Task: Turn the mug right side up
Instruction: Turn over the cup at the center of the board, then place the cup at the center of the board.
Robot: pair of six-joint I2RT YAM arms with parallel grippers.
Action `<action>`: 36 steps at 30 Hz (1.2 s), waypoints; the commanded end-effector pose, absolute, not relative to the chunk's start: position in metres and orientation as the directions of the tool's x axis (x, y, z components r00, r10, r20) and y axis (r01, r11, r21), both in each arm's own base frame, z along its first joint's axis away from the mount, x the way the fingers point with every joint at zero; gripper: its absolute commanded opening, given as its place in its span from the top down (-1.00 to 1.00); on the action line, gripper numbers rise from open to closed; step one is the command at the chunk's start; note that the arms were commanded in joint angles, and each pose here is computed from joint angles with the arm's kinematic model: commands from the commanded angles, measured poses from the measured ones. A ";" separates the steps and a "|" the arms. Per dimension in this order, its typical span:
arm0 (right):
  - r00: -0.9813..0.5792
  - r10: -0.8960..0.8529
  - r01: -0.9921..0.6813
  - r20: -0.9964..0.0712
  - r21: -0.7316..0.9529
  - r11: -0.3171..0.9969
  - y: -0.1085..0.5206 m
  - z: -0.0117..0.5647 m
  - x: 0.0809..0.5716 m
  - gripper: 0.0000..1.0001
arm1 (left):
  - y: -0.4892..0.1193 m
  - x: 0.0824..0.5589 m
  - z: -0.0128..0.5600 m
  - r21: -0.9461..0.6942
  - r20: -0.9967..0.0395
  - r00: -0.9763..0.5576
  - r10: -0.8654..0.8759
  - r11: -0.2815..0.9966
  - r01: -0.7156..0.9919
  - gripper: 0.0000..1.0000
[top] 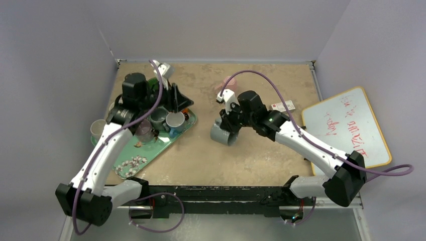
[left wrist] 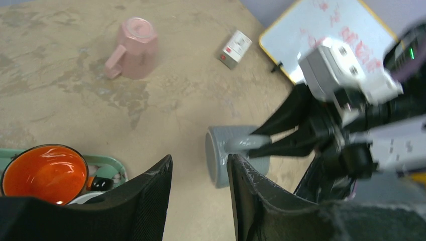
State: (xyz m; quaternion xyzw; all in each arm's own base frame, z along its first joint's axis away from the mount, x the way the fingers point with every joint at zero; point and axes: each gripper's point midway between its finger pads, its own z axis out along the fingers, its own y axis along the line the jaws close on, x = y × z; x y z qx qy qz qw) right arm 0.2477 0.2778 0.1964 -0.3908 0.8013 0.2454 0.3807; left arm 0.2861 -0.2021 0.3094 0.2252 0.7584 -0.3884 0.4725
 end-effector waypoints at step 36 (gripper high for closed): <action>-0.737 0.638 0.626 0.223 0.580 0.521 0.297 0.141 0.195 1.00 | -0.131 0.253 0.298 -0.155 -0.960 -0.278 -0.036 0.894 0.420 0.09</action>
